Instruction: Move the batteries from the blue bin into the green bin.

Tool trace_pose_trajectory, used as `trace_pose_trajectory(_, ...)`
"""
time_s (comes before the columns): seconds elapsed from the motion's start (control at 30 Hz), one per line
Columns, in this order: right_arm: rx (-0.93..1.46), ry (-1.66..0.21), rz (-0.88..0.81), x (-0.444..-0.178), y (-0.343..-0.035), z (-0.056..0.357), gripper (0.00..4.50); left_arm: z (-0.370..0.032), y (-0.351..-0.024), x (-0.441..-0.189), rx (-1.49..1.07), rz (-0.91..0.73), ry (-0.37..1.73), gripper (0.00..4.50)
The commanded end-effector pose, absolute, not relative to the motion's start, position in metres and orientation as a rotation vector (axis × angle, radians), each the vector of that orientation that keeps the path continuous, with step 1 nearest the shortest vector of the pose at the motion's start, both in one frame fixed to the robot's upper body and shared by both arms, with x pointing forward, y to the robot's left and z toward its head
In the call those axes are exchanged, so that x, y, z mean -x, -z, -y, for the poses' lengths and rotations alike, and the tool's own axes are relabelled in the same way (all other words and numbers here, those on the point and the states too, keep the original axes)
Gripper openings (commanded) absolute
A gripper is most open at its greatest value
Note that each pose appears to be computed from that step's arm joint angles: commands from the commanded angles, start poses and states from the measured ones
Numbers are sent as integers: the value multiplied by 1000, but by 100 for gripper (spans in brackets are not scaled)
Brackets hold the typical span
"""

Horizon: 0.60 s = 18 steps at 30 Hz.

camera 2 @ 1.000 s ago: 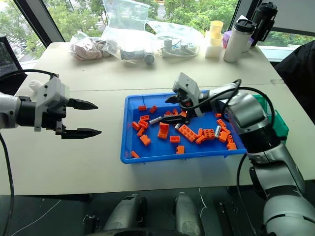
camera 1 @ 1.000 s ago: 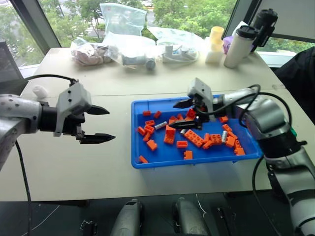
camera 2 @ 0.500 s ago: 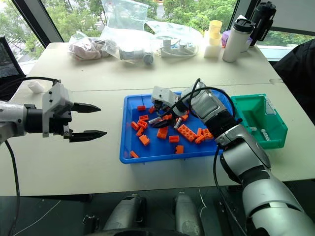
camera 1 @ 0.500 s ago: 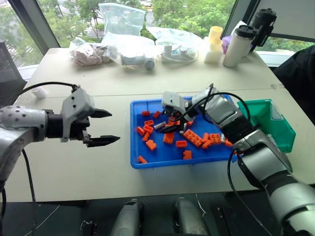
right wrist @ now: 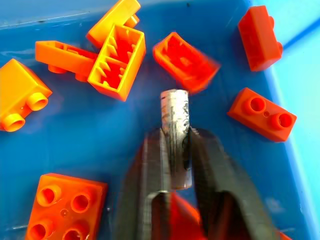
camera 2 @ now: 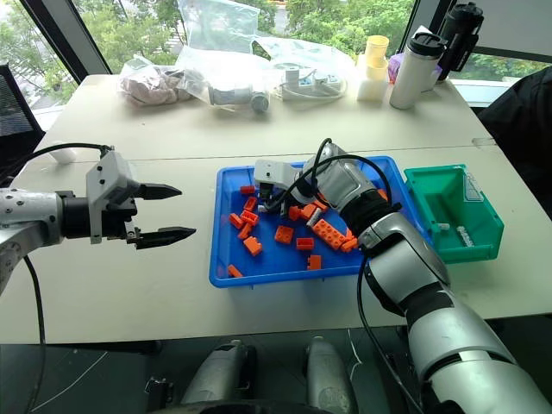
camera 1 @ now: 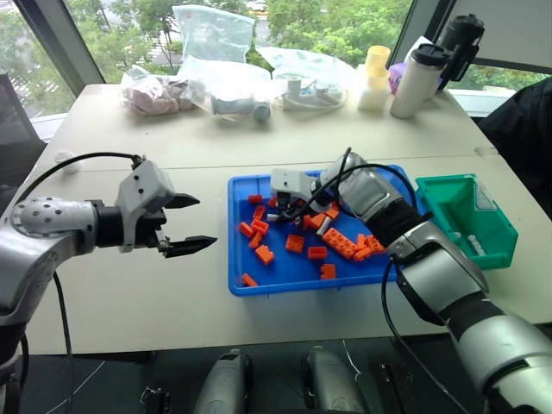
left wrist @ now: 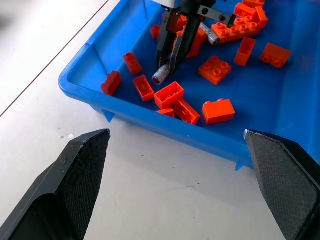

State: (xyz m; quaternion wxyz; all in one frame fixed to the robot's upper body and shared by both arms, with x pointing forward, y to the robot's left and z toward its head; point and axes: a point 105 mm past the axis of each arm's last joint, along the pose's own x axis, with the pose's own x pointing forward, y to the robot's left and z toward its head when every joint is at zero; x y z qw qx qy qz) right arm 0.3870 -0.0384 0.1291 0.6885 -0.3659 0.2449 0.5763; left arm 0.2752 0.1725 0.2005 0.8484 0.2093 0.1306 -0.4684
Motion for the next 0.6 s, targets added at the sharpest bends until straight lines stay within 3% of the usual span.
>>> trace_pose_trajectory(0.03, 836, -1309, -499, -386, -142, 31, 1, -169, -209, -275, -473, -235, 988, 450)
trace_pose_trajectory(0.1, 820, -1309, -469, -386, -149, 30, 1, -169, -210, -276, -474, -231, 988, 450)
trace_pose_trajectory(0.4, 524, -1083, -222, -392, -241, 64, 1, -157, -224, -275, -422, -169, 1037, 450)
trace_pose_trajectory(0.6, 307, -715, -113, -388, -288, 157, 1, -136, -238, -283, -352, -76, 1102, 450)
